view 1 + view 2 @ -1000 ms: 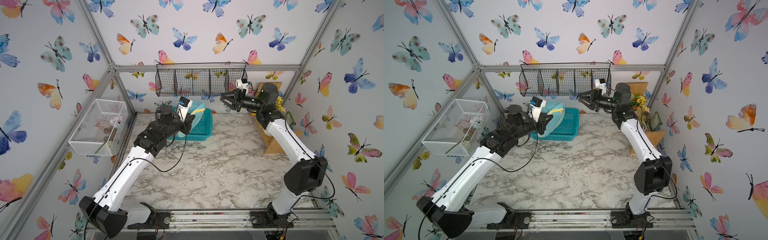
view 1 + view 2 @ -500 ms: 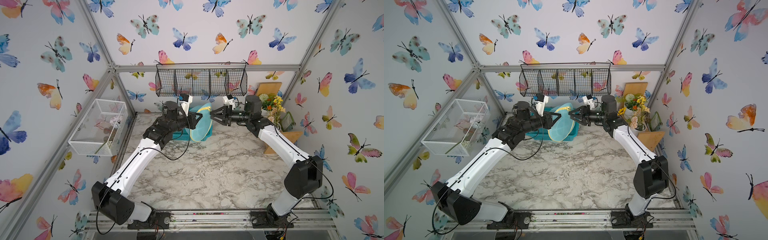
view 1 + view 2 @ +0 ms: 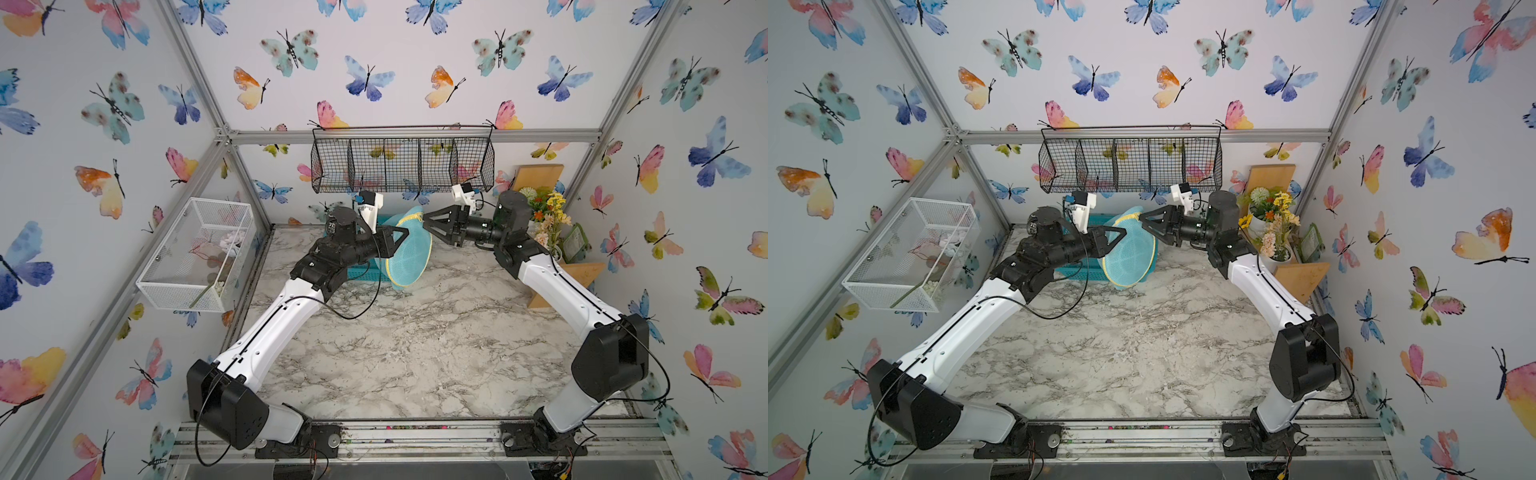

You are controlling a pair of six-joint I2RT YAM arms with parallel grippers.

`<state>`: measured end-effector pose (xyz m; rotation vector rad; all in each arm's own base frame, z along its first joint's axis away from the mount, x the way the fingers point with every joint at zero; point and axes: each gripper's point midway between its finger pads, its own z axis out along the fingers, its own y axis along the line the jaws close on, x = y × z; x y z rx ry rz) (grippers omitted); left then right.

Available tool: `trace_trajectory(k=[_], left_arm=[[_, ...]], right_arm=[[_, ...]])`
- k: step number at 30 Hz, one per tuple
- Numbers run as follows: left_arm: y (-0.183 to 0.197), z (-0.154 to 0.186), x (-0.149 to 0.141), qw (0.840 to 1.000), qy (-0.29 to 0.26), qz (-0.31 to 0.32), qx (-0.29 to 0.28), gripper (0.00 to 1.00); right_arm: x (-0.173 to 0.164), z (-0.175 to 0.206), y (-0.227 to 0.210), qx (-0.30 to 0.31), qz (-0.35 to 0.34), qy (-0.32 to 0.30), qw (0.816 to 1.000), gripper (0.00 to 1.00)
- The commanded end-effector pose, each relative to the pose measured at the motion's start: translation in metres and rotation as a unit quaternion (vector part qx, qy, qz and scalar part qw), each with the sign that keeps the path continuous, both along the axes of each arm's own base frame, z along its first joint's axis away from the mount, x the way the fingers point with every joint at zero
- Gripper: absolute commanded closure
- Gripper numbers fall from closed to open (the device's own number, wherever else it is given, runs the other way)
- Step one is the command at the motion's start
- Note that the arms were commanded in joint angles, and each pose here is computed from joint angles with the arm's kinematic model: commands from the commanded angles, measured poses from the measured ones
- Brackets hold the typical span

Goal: Turn the laundry bag inside out
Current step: Zip the zipper on the laundry bag.

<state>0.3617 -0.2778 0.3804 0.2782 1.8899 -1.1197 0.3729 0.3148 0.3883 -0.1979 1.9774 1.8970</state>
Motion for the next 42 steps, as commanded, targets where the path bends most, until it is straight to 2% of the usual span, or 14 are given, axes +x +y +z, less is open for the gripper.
trace_trajectory(k=[1, 21, 28, 31, 35, 42], left_arm=[[-0.001, 0.016, -0.005, 0.999, -0.019, -0.014, -0.022, 1.0], [-0.012, -0.001, -0.004, 1.0, -0.004, -0.022, -0.017, 1.0], [-0.012, -0.006, -0.002, 1.0, -0.003, -0.019, -0.01, 1.0], [-0.01, -0.007, -0.001, 1.0, -0.006, -0.016, -0.001, 1.0], [-0.01, -0.004, 0.0, 1.0, -0.012, -0.016, 0.006, 1.0], [-0.013, 0.004, 0.001, 1.0, -0.017, -0.021, 0.005, 1.0]], right_arm=[[0.007, 0.013, 0.001, 0.014, -0.01, -0.018, 1.0, 0.55], [0.013, 0.027, 0.019, 0.056, 0.013, -0.002, 0.998, 0.6], [0.009, 0.03, 0.021, 0.065, 0.024, 0.003, 0.998, 0.7], [0.008, 0.024, 0.021, 0.049, 0.025, 0.012, 0.998, 0.69], [0.01, 0.005, 0.02, -0.005, 0.016, 0.023, 1.0, 0.68], [0.008, -0.005, 0.027, -0.028, 0.028, 0.026, 0.999, 0.68]])
